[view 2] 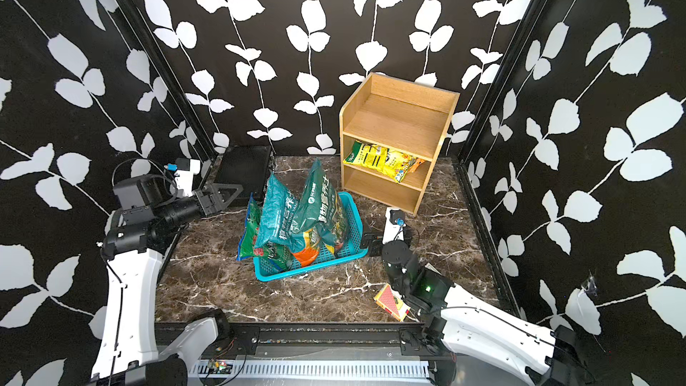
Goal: Take down the fertilizer bag from the shelf
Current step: Pick up the fertilizer bag from the shelf.
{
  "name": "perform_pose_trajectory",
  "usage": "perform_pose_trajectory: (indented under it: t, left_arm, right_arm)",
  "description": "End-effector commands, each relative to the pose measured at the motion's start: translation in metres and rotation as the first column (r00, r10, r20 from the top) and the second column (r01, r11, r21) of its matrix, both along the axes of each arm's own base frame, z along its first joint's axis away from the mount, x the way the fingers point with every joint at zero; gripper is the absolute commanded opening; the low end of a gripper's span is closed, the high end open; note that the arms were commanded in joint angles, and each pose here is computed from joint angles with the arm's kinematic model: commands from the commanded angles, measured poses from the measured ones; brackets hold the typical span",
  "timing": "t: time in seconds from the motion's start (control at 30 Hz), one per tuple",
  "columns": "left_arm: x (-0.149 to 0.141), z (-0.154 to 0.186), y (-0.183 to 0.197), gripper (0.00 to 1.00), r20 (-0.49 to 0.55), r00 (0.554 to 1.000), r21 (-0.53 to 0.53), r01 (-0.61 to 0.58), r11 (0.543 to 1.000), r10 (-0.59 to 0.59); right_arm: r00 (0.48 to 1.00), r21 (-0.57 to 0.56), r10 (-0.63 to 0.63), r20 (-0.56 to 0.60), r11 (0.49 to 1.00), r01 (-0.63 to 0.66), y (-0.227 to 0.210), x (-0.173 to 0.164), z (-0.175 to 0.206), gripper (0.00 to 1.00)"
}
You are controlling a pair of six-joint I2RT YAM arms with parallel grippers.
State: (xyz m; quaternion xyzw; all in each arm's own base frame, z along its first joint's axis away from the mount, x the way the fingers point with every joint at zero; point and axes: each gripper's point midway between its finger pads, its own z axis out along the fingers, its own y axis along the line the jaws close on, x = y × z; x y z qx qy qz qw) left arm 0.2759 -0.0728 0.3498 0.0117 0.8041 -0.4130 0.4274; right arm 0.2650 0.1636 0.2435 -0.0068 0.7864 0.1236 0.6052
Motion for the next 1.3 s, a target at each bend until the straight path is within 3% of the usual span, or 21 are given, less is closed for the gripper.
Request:
perform_pose_trajectory:
  t: [0.0,0.07,0.13,0.33,0.6,0.9,1.03,1.27]
  left_arm:
    - [-0.004,0.006,0.000,0.99,0.030,1.000,0.013,0.001,1.000,-0.001]
    - [-0.004,0.007,0.000,0.99,0.033,0.999,0.015,0.000,1.000,-0.001]
    - [-0.004,0.007,0.000,0.99,0.033,0.999,0.016,-0.001,1.000,0.000]
    - [-0.004,0.007,-0.001,0.99,0.033,0.999,0.011,0.002,1.000,-0.002]
    - [-0.004,0.007,0.000,0.99,0.032,0.999,0.014,-0.001,1.000,0.000]
    - [-0.004,0.006,0.000,0.99,0.030,1.000,0.014,-0.002,1.000,0.002]
    - [-0.003,0.006,0.000,0.99,0.030,1.000,0.013,-0.002,1.000,0.002]
    - [-0.004,0.006,0.000,0.99,0.031,1.000,0.013,-0.003,1.000,0.003]
  right_arm:
    - [0.995,0.148,-0.035,-0.088,0.988,0.048,-0.006,0.024,0.025,0.90]
    - [0.987,0.225,-0.020,-0.161,0.973,0.056,-0.006,0.043,0.017,0.95]
    - [0.986,0.310,0.066,-0.153,0.951,-0.015,0.006,0.058,0.017,1.00]
    - [0.976,0.614,0.177,-0.130,0.787,-0.061,0.007,0.107,0.024,1.00]
    - [0.945,0.780,0.269,-0.185,0.625,-0.025,0.030,0.157,0.008,0.98]
    - [0.972,0.756,0.149,-0.181,0.654,0.041,0.010,0.162,0.026,0.90]
    - [0.977,0.749,0.128,-0.169,0.662,0.043,0.007,0.167,0.037,0.73]
    - [0.978,0.684,0.072,-0.193,0.725,0.082,0.006,0.192,0.041,0.63]
